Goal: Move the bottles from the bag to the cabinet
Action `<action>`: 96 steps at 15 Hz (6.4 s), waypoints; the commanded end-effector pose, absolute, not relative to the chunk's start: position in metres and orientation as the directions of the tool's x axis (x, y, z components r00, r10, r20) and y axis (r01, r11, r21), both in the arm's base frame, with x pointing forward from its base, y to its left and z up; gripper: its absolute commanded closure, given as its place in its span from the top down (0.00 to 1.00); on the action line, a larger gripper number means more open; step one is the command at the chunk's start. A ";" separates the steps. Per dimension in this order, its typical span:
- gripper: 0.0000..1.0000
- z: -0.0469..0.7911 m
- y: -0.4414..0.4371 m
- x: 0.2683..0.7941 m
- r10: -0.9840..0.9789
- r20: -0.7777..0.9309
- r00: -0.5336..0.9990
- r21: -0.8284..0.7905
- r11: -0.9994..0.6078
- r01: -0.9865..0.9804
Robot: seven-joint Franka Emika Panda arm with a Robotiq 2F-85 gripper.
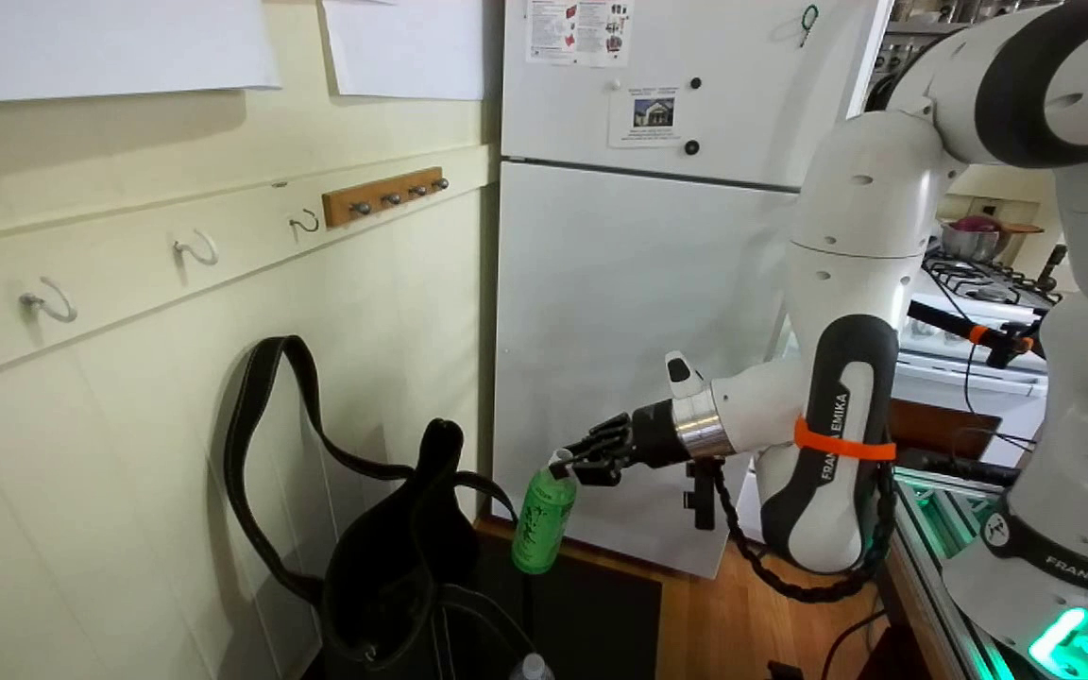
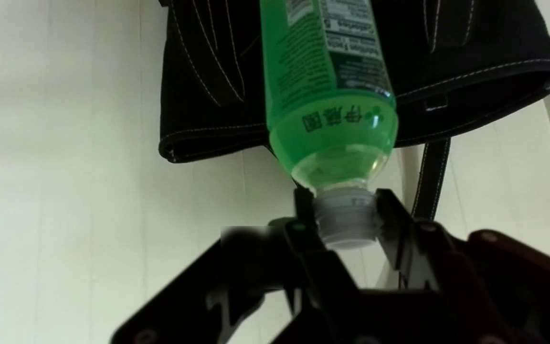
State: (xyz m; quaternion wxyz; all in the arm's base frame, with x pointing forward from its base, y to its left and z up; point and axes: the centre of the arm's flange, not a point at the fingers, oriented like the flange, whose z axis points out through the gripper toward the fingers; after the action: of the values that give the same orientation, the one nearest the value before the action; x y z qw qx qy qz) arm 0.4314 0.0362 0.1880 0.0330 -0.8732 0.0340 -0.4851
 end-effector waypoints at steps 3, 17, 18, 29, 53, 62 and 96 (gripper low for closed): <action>0.12 0.167 0.024 0.415 -0.226 0.838 0.497 -0.187 -0.974 -0.128; 0.12 0.096 -0.036 0.429 -0.479 0.682 0.552 -0.304 -0.873 -0.382; 0.12 0.089 -0.038 0.433 -0.477 0.674 0.564 -0.295 -0.874 -0.387; 0.12 0.027 -0.052 0.471 -0.421 0.659 0.623 -0.217 -0.900 -0.378; 0.76 -0.016 -0.060 0.493 -0.286 0.681 0.675 -0.090 -0.946 -0.311; 1.00 0.011 -0.042 0.492 -0.258 0.717 0.648 -0.084 -0.954 -0.287; 1.00 0.173 -0.005 0.459 -0.207 0.175 0.963 -0.152 -0.972 -0.181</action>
State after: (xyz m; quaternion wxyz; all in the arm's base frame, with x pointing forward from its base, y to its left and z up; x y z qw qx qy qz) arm 0.4592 -0.0047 0.1731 0.0676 -0.9883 0.0982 -0.0949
